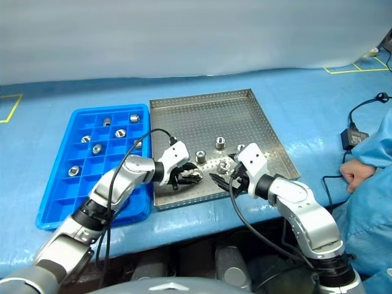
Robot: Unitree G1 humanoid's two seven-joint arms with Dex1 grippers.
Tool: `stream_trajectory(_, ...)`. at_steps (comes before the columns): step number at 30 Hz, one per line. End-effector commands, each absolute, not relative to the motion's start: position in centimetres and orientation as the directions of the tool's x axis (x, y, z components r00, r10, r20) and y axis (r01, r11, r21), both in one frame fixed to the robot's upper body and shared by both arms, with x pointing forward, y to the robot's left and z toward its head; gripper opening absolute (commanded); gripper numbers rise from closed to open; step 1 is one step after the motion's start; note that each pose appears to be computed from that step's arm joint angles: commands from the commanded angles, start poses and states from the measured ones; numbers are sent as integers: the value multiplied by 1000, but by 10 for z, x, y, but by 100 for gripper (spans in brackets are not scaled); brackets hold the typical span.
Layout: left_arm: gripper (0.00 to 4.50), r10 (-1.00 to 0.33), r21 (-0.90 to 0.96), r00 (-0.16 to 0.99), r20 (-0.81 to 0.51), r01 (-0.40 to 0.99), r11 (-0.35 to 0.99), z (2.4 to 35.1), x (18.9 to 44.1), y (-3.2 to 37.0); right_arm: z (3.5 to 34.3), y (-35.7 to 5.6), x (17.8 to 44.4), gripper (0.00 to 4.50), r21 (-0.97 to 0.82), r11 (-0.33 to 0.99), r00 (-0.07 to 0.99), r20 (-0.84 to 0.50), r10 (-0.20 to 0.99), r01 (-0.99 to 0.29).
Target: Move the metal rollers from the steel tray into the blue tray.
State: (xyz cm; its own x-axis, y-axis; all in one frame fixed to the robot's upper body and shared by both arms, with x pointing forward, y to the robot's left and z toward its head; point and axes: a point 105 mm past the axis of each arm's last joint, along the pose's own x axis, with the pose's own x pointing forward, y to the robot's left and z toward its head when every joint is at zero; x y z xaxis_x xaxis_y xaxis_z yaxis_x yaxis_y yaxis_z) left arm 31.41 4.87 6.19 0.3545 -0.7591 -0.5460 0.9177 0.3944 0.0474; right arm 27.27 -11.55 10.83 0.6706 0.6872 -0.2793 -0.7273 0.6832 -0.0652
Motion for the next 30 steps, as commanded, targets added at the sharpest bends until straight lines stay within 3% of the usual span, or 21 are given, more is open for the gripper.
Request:
stream_trajectory(1,212,-765,52,368,-529,914,403,64,315,46,124,-114,273,450,-114,678,683,-227,694,-726)
stream_trajectory(4,132,-768,46,372,-522,911,410,64,314,46,125,-114,274,450,-118,679,685,-226,692,-725)
stream_trajectory(11,130,-764,46,414,-495,891,452,69,318,52,126,-112,278,450,-125,676,684,-230,692,-726)
stream_trajectory(16,130,-786,1,548,-286,821,571,120,329,62,124,-106,278,450,-78,648,647,-225,729,-757)
stream_trajectory(21,130,-706,37,691,-152,718,695,162,310,99,107,-98,284,450,-14,592,569,-292,768,-806)
stream_trajectory(26,130,-491,86,866,-95,498,863,177,286,139,124,-82,286,450,-21,510,500,-229,835,-860)
stream_trajectory(27,130,-403,89,911,-84,410,908,177,285,151,124,-81,287,450,-24,505,496,-233,837,-863)
stream_trajectory(28,130,-233,72,969,-80,239,968,175,286,172,122,-80,289,450,-25,501,492,-242,836,-865)
stream_trajectory(30,130,39,55,994,-100,-34,998,166,279,206,117,-78,291,450,-27,498,487,-261,833,-867)
